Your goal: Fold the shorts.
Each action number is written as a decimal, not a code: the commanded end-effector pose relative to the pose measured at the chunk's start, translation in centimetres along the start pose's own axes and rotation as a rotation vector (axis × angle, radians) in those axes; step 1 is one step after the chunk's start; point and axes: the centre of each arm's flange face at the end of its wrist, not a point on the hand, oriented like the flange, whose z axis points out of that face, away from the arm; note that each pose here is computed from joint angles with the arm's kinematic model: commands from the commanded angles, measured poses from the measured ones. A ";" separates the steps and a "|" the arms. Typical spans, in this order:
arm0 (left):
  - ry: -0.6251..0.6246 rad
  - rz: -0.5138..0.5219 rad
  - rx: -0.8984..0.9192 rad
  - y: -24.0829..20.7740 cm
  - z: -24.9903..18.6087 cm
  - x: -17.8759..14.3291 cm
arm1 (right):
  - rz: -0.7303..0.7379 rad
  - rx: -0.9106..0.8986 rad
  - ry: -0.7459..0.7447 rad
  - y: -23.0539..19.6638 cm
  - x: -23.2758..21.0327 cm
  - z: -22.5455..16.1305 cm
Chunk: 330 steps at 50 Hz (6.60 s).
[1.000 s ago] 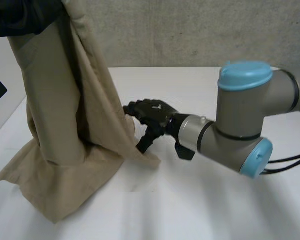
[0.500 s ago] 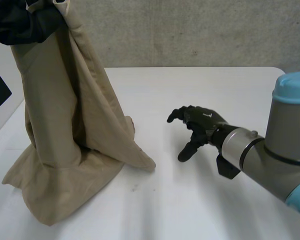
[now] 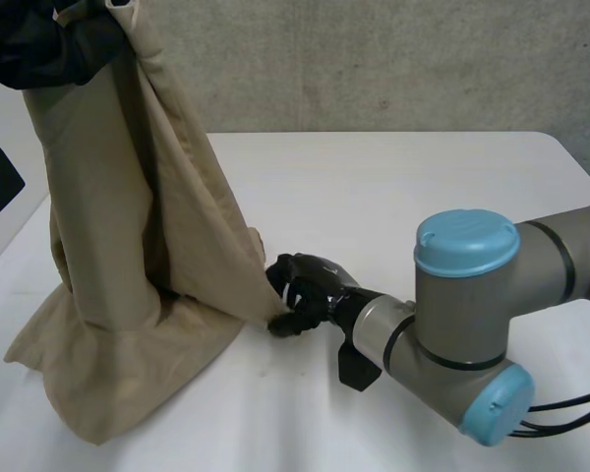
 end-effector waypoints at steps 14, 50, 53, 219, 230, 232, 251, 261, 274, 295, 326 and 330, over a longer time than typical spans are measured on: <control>-0.081 0.033 -0.047 1.6 0.5 -2.3 | -0.814 0.516 0.396 -15.2 -3.7 -11.6; -0.278 0.033 -0.265 15.2 10.1 -7.7 | -1.167 0.612 0.555 -20.3 -1.9 -6.4; -0.316 0.039 -0.119 12.5 12.2 -8.4 | -1.179 0.848 0.590 -23.9 -3.7 -7.1; 0.230 0.295 -0.482 25.3 7.7 0.3 | -0.925 -0.041 0.435 -5.1 6.6 -9.9; 0.430 0.280 -0.424 31.0 10.9 1.7 | -0.891 -0.035 0.439 -4.4 7.3 -9.5; 0.458 0.272 -0.418 32.0 11.1 1.9 | -0.884 -0.051 0.438 -4.0 7.6 -9.3; 0.459 0.253 -0.494 36.6 11.8 1.2 | -0.864 -0.090 0.442 -3.1 8.5 -8.9; 0.318 0.470 -0.600 36.0 10.2 -2.9 | -0.865 -0.092 0.441 -3.0 8.5 -8.9; 0.180 0.526 -0.700 32.2 7.0 -5.3 | -0.867 -0.094 0.437 -2.8 8.3 -8.9; 0.087 0.378 -0.557 29.0 9.4 -5.6 | -0.867 -0.100 0.430 -2.3 8.3 -8.9; 0.240 0.288 -0.607 35.3 11.1 -5.4 | -0.857 -0.125 0.429 -1.6 8.8 -8.7; 0.222 0.290 -0.614 35.2 11.1 -6.2 | -0.856 -0.123 0.431 -1.6 8.8 -8.7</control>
